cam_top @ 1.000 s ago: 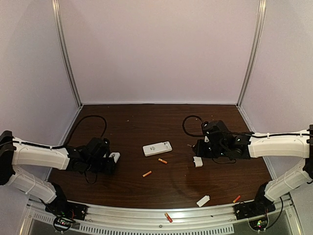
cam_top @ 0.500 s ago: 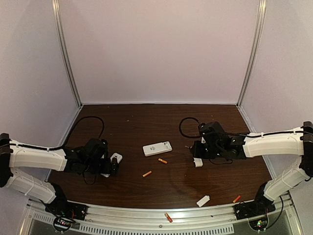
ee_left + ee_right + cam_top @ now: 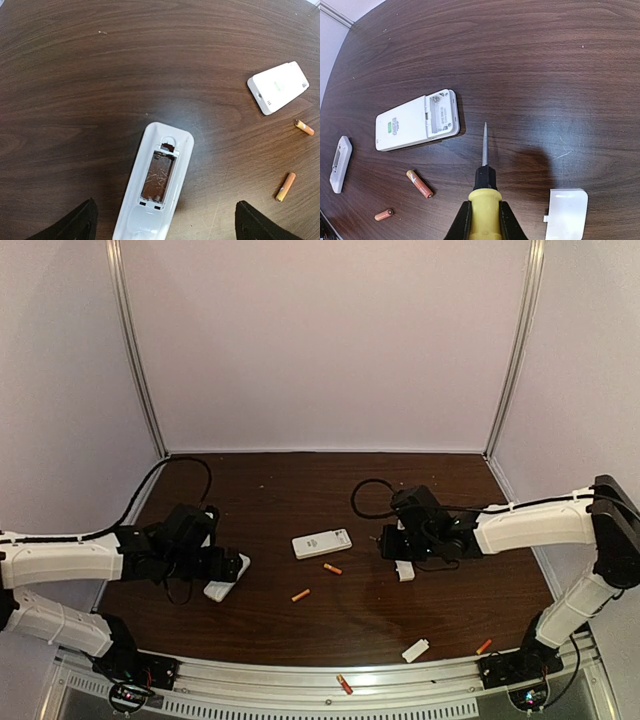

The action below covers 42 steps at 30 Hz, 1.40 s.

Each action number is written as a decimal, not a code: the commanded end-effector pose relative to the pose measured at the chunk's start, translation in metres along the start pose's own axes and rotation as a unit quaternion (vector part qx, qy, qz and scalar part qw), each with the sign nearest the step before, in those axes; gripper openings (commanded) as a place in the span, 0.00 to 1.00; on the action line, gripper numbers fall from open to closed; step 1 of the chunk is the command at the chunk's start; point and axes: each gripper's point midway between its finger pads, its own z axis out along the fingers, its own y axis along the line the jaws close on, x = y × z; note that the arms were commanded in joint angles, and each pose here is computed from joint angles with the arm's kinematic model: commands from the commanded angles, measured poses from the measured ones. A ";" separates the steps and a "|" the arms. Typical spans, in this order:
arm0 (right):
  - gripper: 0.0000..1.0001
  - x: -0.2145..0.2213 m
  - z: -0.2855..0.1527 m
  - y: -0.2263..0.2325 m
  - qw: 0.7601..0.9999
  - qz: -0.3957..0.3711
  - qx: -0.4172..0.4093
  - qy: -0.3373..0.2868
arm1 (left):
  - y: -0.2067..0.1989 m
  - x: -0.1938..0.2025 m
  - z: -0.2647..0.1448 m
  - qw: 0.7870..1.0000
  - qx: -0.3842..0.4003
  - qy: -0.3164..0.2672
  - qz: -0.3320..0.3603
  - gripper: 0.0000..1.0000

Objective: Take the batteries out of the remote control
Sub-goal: Place the screwdriver at the center of the board.

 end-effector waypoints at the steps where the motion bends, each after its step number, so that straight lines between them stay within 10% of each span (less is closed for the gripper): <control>1: 0.00 -0.010 0.007 0.001 1.000 -0.003 0.022 -0.016 | 0.002 -0.012 -0.012 1.000 -0.008 -0.017 0.017 0.97; 22: 0.13 0.017 0.024 -0.002 0.999 0.008 0.027 0.043 | 0.014 -0.008 -0.022 0.999 -0.016 -0.029 -0.010 0.97; 42: 0.82 -0.055 -0.046 0.021 0.998 -0.025 0.034 -0.039 | 0.023 -0.028 -0.047 0.997 -0.026 -0.075 -0.020 0.97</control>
